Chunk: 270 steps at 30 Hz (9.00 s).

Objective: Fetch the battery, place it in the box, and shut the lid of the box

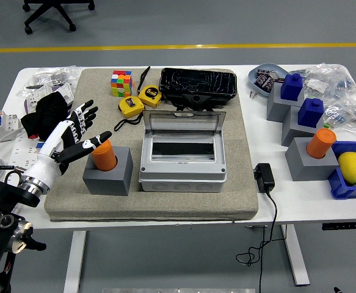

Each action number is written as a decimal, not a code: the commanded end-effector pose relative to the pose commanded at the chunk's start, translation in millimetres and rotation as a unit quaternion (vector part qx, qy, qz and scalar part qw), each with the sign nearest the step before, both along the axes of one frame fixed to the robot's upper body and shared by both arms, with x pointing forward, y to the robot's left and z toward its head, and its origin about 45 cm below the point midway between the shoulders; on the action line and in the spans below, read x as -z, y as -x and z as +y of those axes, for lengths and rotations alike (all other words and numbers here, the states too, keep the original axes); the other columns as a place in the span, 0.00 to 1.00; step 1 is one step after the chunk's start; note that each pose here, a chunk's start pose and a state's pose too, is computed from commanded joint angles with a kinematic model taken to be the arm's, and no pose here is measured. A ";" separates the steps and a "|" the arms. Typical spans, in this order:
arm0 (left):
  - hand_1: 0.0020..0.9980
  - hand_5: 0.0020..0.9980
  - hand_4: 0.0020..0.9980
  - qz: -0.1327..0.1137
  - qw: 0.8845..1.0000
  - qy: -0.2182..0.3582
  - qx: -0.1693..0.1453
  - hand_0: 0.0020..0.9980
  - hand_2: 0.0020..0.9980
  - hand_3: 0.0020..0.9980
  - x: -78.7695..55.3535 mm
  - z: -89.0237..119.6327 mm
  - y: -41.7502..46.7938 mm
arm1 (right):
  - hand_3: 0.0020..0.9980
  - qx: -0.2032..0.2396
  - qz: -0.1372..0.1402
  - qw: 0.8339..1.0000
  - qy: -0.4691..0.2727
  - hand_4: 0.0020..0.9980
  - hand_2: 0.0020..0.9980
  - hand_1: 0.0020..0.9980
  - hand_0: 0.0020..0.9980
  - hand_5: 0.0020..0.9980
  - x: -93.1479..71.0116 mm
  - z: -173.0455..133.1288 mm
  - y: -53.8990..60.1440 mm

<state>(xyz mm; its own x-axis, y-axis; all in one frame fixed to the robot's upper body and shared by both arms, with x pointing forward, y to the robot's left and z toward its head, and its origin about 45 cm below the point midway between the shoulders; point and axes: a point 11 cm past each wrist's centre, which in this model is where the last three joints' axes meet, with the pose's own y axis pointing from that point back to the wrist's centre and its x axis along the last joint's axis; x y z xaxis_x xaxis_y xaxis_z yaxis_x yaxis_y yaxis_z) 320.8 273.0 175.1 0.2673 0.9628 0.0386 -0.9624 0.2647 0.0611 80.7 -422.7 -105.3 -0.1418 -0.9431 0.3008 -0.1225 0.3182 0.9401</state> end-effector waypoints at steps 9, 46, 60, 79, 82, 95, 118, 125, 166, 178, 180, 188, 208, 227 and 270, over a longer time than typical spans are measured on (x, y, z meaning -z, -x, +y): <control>1.00 0.29 1.00 0.010 0.999 0.041 0.024 1.00 1.00 1.00 5.2 -16.3 3.2 | 0.80 -0.002 -0.001 1.000 -0.001 1.00 0.80 0.83 0.94 0.96 0.4 1.4 -0.4; 0.92 0.00 1.00 0.025 0.999 -0.034 0.013 0.85 0.90 0.84 26.9 -25.9 3.2 | 0.80 0.002 -0.005 1.000 0.001 1.00 0.80 0.83 0.93 0.97 0.1 0.3 -0.4; 0.73 0.00 1.00 -0.010 0.999 -0.028 -0.043 0.64 0.68 0.71 20.0 -19.2 -0.5 | 0.80 0.003 -0.006 1.000 0.001 1.00 0.80 0.82 0.92 0.98 -0.1 0.2 -1.0; 0.72 0.00 1.00 0.000 0.999 -0.025 -0.026 0.66 0.67 0.63 27.8 -30.2 3.2 | 0.80 0.001 -0.006 1.000 0.002 1.00 0.80 0.82 0.92 0.99 -0.4 -0.3 -1.9; 0.68 0.00 1.00 0.002 0.999 -0.023 -0.027 0.57 0.56 0.58 29.3 -30.4 3.6 | 0.80 0.000 -0.005 1.000 0.002 1.00 0.80 0.82 0.92 0.99 -0.3 -0.4 -1.2; 0.50 0.00 1.00 0.008 0.999 -0.019 -0.027 0.43 0.42 0.47 34.2 -34.0 5.1 | 0.80 -0.001 -0.004 1.000 0.003 1.00 0.80 0.82 0.92 0.99 -0.4 -1.0 -0.5; 0.27 0.00 0.94 0.000 0.998 -0.047 -0.042 0.19 0.23 0.20 34.4 -38.4 -0.4 | 0.80 0.002 -0.007 1.000 0.003 1.00 0.80 0.83 0.92 0.99 -0.9 -1.7 -1.9; 0.17 0.00 1.00 0.000 0.997 -0.035 -0.063 0.15 0.18 0.18 37.9 -34.9 -1.3 | 0.80 0.002 -0.007 1.000 0.003 1.00 0.80 0.82 0.92 0.99 -0.5 -1.0 -1.5; 0.00 0.06 1.00 -0.023 0.993 -0.006 -0.119 0.02 0.04 0.02 32.9 -26.8 -4.4 | 0.80 -0.001 -0.004 1.000 0.004 1.00 0.80 0.83 0.92 0.99 -0.6 -1.8 -0.3; 0.00 0.07 1.00 -0.048 0.993 0.000 -0.107 0.02 0.03 0.02 13.2 -35.4 -8.7 | 0.80 0.000 -0.006 1.000 0.004 1.00 0.80 0.83 0.92 0.99 -1.0 -2.3 -1.4; 0.00 0.07 1.00 -0.058 0.993 -0.009 -0.103 0.02 0.03 0.02 7.8 -37.0 -9.5 | 0.80 0.001 -0.006 1.000 0.004 1.00 0.80 0.83 0.92 0.99 -1.0 -2.3 -1.4; 0.00 0.11 1.00 -0.146 0.983 -0.095 -0.055 0.03 0.03 0.00 -30.6 -57.7 -10.0 | 0.80 0.001 -0.009 1.000 0.005 1.00 0.80 0.83 0.92 0.99 -2.0 -3.8 -3.9; 0.00 0.19 1.00 -0.337 0.888 -0.300 0.093 0.04 0.01 0.00 -59.3 -154.3 6.1 | 0.80 -0.001 -0.010 1.000 0.007 1.00 0.80 0.83 0.92 0.99 -2.7 -4.4 -6.7; 0.00 0.18 1.00 -0.337 0.849 -0.357 0.195 0.04 0.01 0.00 -12.9 -197.7 1.3 | 0.80 -0.008 -0.005 1.000 0.010 1.00 0.80 0.83 0.92 0.99 -3.5 -6.3 -6.9; 0.00 0.64 1.00 -0.300 0.851 -0.400 0.161 0.07 0.01 0.00 7.3 -184.4 -48.8 | 0.80 -0.012 -0.006 1.000 0.011 1.00 0.80 0.83 0.92 0.99 -4.5 -7.4 -9.7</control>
